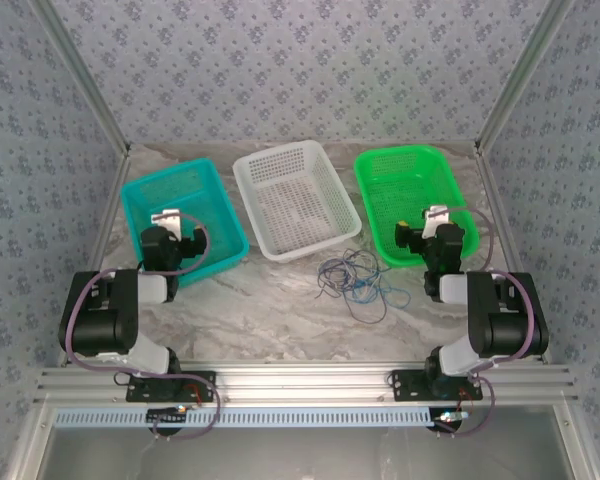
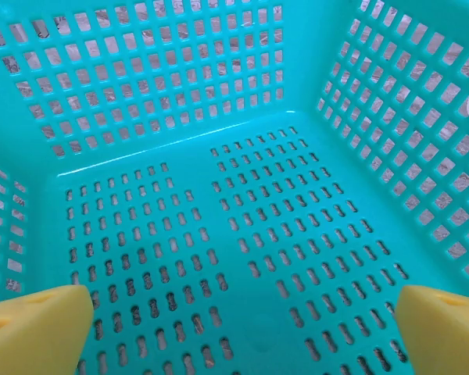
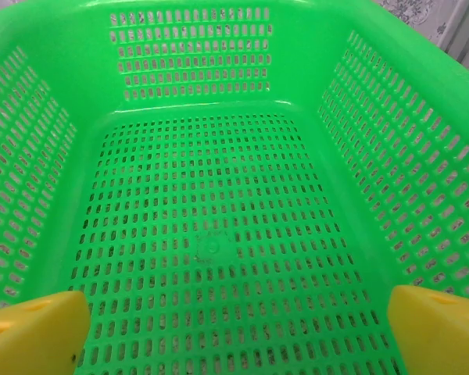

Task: Untangle the cables

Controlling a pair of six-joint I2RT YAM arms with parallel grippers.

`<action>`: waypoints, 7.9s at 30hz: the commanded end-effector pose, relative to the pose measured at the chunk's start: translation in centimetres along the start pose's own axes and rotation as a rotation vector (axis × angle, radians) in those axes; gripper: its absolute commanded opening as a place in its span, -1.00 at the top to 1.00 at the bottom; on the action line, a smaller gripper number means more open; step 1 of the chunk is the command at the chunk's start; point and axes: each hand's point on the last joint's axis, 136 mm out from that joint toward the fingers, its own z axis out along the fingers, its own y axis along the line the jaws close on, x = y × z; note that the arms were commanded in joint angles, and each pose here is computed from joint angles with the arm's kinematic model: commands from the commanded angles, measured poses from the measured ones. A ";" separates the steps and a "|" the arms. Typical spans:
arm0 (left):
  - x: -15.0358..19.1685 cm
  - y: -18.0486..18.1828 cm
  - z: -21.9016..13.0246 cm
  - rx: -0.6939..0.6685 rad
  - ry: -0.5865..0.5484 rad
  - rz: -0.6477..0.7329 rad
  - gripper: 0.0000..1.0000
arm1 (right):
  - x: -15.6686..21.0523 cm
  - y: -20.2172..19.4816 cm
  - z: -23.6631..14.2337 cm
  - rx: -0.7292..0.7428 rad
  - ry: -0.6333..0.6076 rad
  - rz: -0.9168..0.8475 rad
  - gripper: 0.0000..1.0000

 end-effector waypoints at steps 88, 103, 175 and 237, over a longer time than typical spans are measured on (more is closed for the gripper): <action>-1.7 -19.0 -4.3 0.484 0.524 0.051 -0.75 | -2.3 11.1 -8.3 -0.191 0.759 0.003 -0.45; -6.3 -25.3 -10.9 0.634 0.303 0.254 -0.78 | 4.1 14.2 -16.6 -0.189 0.891 0.326 -0.16; -9.2 -38.9 -19.8 1.123 0.148 0.174 -0.43 | -14.5 20.0 -22.0 -0.577 0.321 -0.006 1.00; -4.7 -38.5 -17.3 1.064 0.195 0.280 0.73 | -15.6 16.9 -21.2 -0.629 0.360 0.190 0.89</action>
